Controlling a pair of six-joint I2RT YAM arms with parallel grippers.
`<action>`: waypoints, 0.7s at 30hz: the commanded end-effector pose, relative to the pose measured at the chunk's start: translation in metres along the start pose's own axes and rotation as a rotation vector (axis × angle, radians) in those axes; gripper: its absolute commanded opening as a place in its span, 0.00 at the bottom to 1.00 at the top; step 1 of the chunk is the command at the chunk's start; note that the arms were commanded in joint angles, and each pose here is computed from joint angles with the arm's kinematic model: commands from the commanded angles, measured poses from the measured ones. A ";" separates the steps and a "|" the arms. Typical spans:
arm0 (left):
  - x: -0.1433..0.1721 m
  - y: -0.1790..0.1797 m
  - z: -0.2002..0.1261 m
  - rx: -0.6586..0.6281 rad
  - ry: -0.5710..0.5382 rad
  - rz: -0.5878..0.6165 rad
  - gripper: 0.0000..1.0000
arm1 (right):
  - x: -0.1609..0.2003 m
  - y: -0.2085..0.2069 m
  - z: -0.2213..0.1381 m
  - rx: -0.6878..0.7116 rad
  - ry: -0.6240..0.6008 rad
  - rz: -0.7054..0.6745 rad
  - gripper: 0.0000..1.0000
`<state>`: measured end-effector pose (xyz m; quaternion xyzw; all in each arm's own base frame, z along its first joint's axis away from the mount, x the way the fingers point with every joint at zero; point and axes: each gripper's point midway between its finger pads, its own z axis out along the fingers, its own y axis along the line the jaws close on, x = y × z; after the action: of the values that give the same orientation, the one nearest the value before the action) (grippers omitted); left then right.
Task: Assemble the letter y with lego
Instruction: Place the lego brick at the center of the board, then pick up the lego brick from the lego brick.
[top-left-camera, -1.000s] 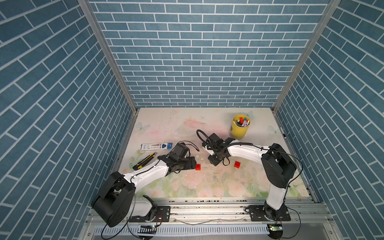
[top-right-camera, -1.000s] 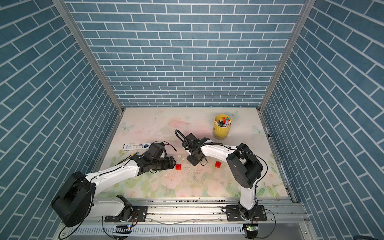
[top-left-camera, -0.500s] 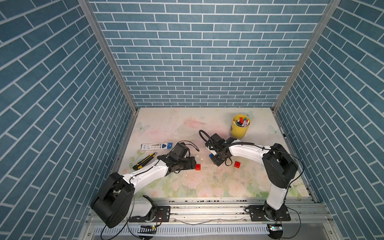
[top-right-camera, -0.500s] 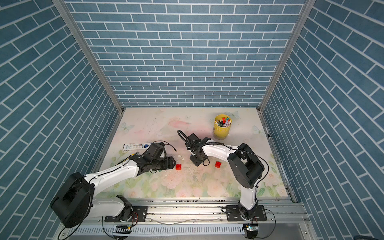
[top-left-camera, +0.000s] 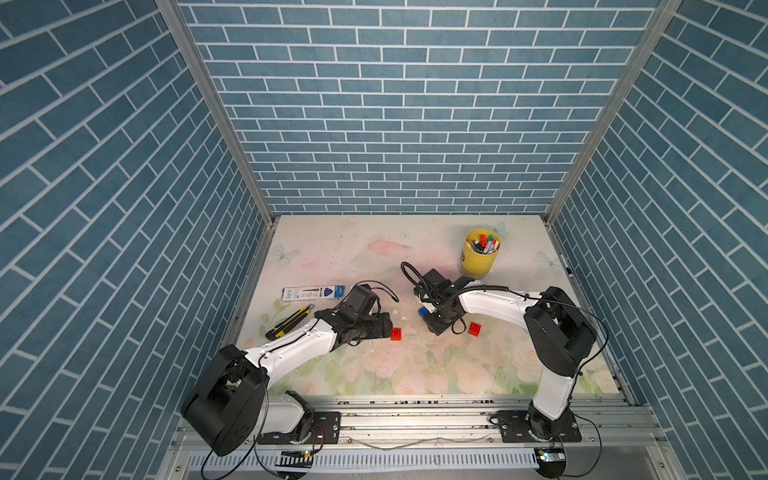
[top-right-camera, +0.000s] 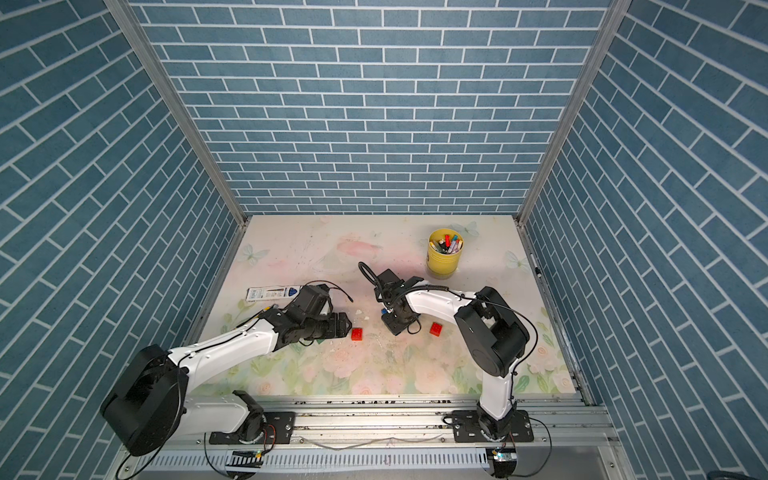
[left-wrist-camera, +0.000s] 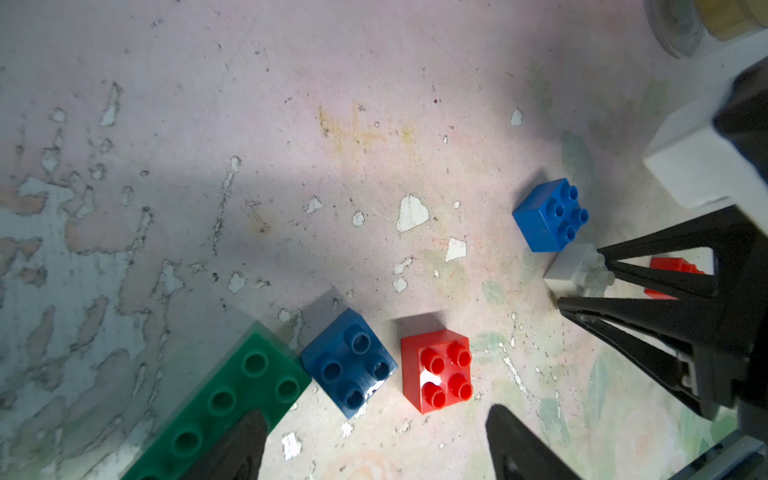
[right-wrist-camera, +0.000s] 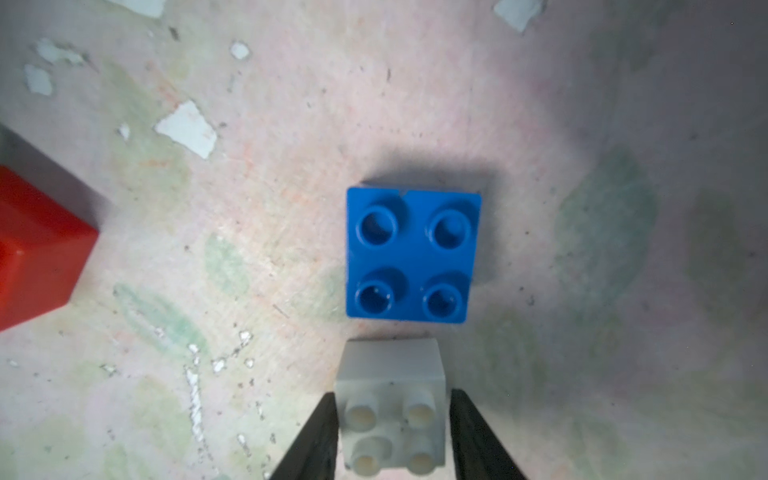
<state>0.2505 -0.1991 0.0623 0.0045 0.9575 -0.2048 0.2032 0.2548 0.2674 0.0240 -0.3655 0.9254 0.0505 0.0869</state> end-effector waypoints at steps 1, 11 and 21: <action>0.000 0.001 -0.001 -0.015 -0.004 0.014 0.85 | -0.002 0.002 -0.008 -0.021 -0.024 0.022 0.43; 0.003 0.004 0.002 -0.019 0.001 0.006 0.86 | -0.010 -0.001 -0.013 -0.004 -0.046 0.020 0.43; 0.005 0.005 0.004 -0.021 0.006 0.005 0.86 | -0.015 -0.001 -0.014 -0.003 -0.058 0.027 0.46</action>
<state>0.2505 -0.1991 0.0619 0.0041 0.9575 -0.2047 0.2032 0.2576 0.2694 0.0249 -0.3600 0.9267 0.0550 0.0925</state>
